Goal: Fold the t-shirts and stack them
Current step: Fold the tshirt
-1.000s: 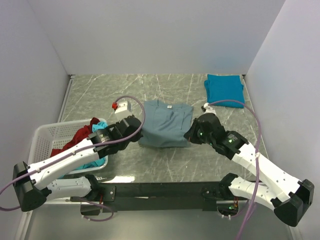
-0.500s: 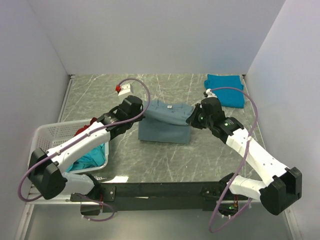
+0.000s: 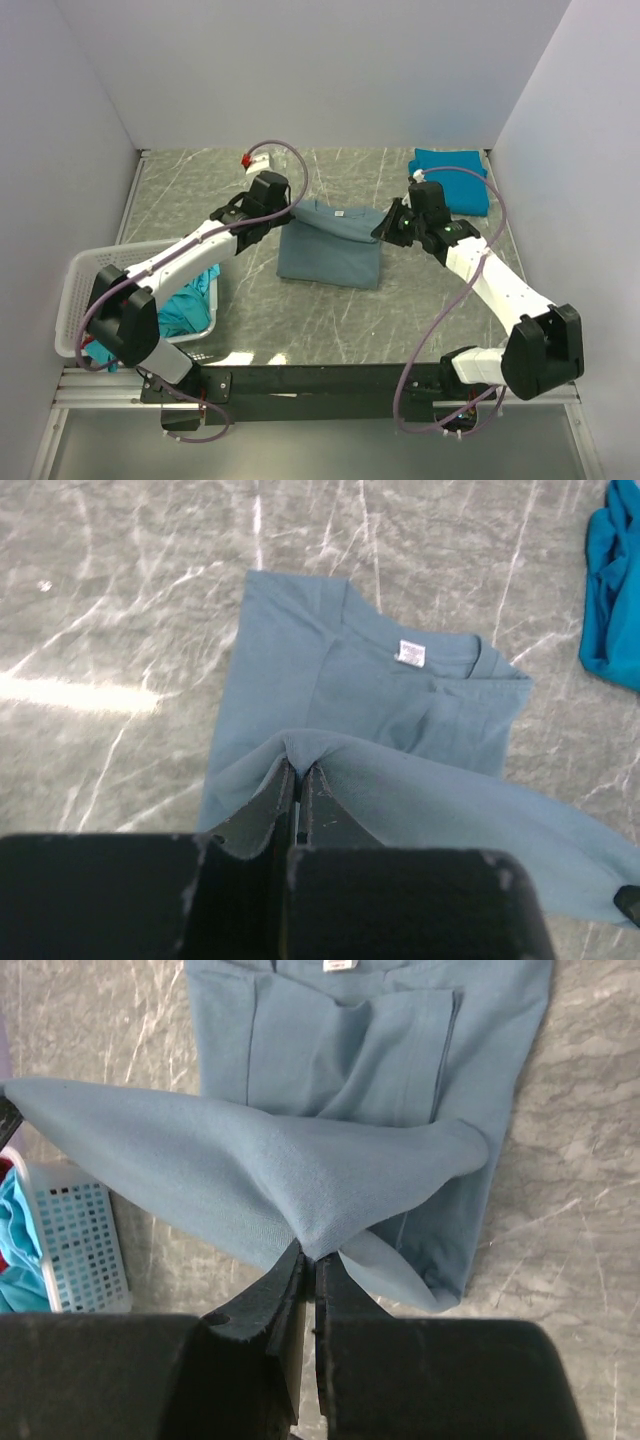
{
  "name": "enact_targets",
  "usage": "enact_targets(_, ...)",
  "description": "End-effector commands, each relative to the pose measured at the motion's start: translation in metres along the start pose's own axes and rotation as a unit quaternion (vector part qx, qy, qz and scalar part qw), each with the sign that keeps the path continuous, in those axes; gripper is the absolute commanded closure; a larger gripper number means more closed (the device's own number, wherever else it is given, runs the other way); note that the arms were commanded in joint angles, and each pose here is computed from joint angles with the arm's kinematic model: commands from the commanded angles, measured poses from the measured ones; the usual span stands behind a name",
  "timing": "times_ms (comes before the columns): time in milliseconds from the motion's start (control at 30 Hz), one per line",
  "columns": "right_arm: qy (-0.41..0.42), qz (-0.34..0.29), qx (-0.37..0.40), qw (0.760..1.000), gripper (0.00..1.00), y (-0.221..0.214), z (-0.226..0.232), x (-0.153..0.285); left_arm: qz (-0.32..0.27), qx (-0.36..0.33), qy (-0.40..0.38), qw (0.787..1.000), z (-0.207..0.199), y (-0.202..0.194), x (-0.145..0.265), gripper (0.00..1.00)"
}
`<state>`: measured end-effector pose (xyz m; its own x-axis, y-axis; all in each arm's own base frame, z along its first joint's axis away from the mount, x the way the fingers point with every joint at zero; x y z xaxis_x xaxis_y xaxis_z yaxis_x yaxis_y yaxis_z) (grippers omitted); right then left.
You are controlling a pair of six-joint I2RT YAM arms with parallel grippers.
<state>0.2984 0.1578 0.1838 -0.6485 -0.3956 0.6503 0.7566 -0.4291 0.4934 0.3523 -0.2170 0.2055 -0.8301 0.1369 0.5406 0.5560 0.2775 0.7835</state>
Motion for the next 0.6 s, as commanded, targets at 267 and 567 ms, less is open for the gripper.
enact_targets(267, 0.024, -0.017, -0.012, 0.999, 1.00, 0.053, -0.003, -0.028, -0.032, 0.002, -0.011, 0.999, -0.014, 0.045, -0.048, 0.99)
enact_targets(567, 0.012, 0.002, -0.031, 0.999, 1.00, 0.073, -0.020, -0.066, -0.021, -0.006, -0.007, 1.000, -0.018, 0.049, -0.093, 0.99)
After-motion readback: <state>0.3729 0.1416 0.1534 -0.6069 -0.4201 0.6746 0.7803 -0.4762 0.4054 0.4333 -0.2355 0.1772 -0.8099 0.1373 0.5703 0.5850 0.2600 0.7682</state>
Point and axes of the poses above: each gripper's point midway between its finger pads, its own x axis back along the fingers, its own z axis along the line the jaws close on, y = z × x, the point moved 3 cm from there along x, back along the fingers, and after that the axes turned 5 degrees about -x, right-handed, at the moved point
